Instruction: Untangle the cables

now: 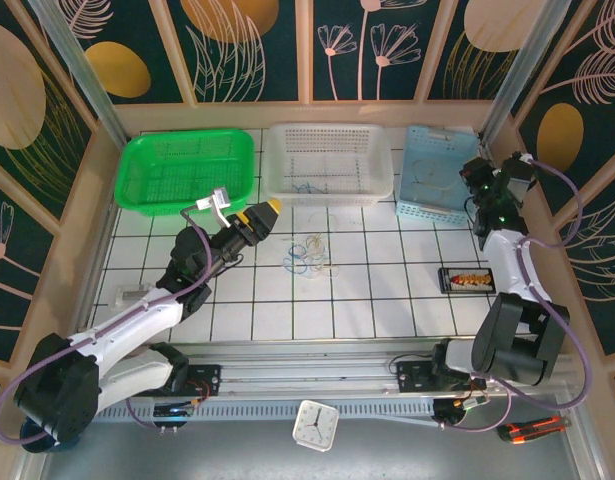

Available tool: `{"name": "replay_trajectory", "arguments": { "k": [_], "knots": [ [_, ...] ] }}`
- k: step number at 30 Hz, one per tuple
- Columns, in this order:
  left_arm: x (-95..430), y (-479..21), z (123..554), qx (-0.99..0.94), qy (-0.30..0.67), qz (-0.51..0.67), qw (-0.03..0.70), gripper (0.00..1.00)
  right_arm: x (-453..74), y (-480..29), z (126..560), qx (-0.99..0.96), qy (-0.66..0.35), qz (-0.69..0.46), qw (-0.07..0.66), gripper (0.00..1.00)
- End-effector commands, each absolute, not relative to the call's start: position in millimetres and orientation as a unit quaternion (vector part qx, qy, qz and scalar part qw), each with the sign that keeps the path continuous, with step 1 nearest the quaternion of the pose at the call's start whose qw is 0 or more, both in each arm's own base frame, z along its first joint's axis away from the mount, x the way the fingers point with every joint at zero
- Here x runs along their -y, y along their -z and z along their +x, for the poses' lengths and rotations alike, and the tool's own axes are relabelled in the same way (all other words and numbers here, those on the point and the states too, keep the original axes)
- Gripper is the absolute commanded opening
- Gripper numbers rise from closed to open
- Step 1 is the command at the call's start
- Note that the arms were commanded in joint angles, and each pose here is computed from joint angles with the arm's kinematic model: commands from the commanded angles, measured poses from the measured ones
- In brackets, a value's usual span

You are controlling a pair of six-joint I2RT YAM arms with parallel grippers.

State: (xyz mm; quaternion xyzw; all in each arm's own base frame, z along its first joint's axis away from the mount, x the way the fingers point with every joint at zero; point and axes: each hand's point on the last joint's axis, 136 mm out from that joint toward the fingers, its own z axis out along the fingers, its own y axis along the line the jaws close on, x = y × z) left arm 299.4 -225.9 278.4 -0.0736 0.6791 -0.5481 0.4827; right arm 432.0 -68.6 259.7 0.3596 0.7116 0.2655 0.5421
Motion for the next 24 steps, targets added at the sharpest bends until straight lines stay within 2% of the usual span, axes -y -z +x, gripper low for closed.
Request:
{"name": "replay_trajectory", "arguments": {
  "k": [1, 7, 8, 10, 11, 12, 16, 24],
  "knots": [
    [223, -274, 301, -0.683, 0.538, -0.072, 0.489, 0.99, 89, -283, 443, -0.682, -0.245, 0.364, 0.586, 0.00],
    [223, -269, 302, -0.689, 0.532, -0.073, 0.487, 0.99, 100, -255, 461, -0.697, -0.220, 0.365, 0.577, 0.00],
    [223, -269, 302, -0.689, 0.532, -0.073, 0.486, 0.99, 99, -249, 466, -0.704, -0.220, 0.361, 0.571, 0.04],
    [224, -267, 302, -0.691, 0.532, -0.074, 0.484, 0.99, 93, -234, 479, -0.730, -0.224, 0.347, 0.545, 0.38],
    [224, -267, 302, -0.692, 0.532, -0.074, 0.484, 0.99, 90, -226, 483, -0.740, -0.230, 0.341, 0.531, 0.50],
    [224, -266, 302, -0.692, 0.531, -0.074, 0.483, 0.99, 85, -219, 487, -0.751, -0.238, 0.336, 0.517, 0.57],
    [223, -262, 302, -0.696, 0.527, -0.076, 0.482, 0.99, 70, -215, 484, -0.759, -0.258, 0.319, 0.505, 0.62],
    [218, -247, 306, -0.712, 0.505, -0.092, 0.479, 0.99, 27, -234, 465, -0.761, -0.297, 0.286, 0.501, 0.62]
  ]
}}
